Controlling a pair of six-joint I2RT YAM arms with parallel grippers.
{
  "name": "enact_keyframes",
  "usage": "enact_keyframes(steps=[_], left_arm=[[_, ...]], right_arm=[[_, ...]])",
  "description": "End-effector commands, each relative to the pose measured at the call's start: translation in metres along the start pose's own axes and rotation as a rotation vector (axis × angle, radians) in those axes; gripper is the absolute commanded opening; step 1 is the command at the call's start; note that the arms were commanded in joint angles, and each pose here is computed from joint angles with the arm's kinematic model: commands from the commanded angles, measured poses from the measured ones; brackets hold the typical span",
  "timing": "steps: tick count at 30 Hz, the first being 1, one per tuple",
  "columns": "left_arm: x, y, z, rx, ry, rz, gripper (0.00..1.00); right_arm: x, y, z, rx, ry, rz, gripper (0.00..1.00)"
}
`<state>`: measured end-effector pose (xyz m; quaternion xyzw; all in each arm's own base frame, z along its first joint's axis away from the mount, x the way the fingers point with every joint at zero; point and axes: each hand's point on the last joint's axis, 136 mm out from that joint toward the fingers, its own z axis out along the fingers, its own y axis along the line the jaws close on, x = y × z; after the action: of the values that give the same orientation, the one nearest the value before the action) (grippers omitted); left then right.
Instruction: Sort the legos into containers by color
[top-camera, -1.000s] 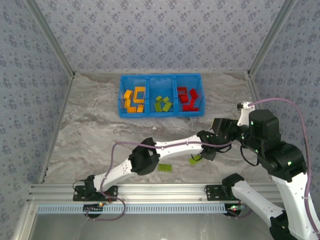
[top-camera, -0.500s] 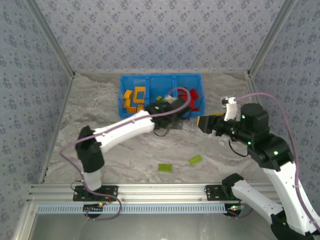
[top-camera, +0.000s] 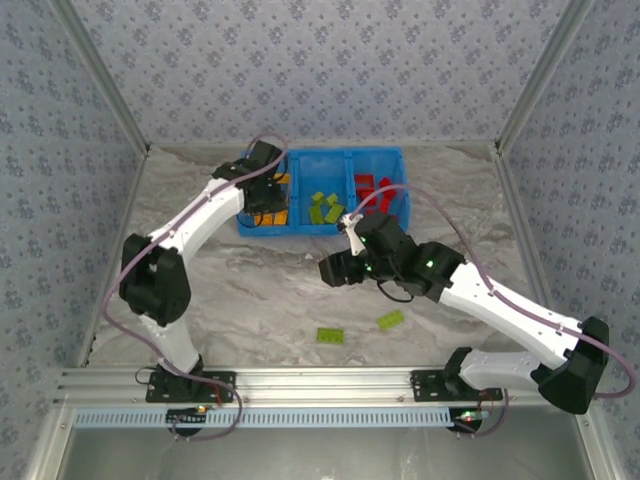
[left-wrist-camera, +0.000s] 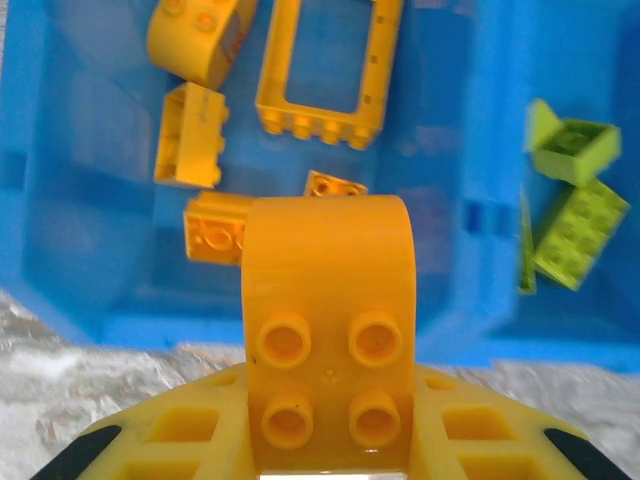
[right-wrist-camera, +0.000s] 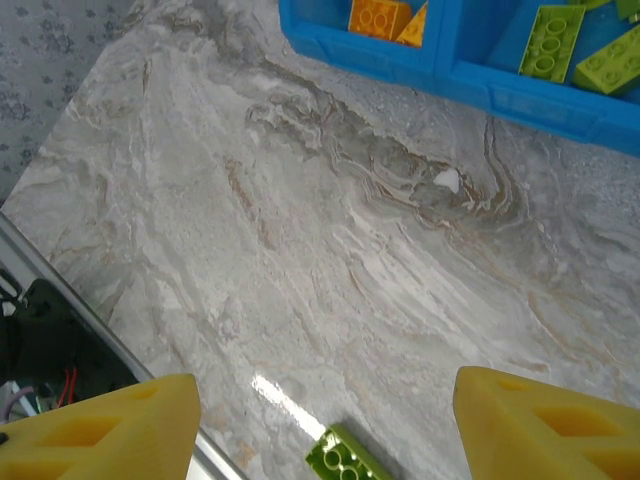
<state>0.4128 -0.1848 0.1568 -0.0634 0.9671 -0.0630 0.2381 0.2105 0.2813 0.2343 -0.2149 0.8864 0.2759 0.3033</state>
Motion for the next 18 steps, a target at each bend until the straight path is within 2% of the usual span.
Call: enact_keyframes(steps=[1, 9, 16, 18], left_arm=[[-0.012, -0.01, 0.025, 0.046, 0.04, 0.048, 0.28], [-0.021, -0.005, 0.074, 0.001, 0.096, 0.028, 0.28], [-0.006, 0.005, 0.093, -0.035, 0.15, 0.007, 0.29], [0.0, 0.008, 0.094, -0.041, 0.16, 0.002, 0.33]], right_arm=[[-0.007, -0.002, 0.009, 0.035, -0.046, 0.022, 0.7], [0.003, -0.006, 0.02, 0.056, -0.03, 0.045, 0.7], [0.008, -0.012, 0.026, 0.085, -0.013, 0.055, 0.7], [0.011, -0.018, 0.028, 0.118, 0.002, 0.061, 0.7]])
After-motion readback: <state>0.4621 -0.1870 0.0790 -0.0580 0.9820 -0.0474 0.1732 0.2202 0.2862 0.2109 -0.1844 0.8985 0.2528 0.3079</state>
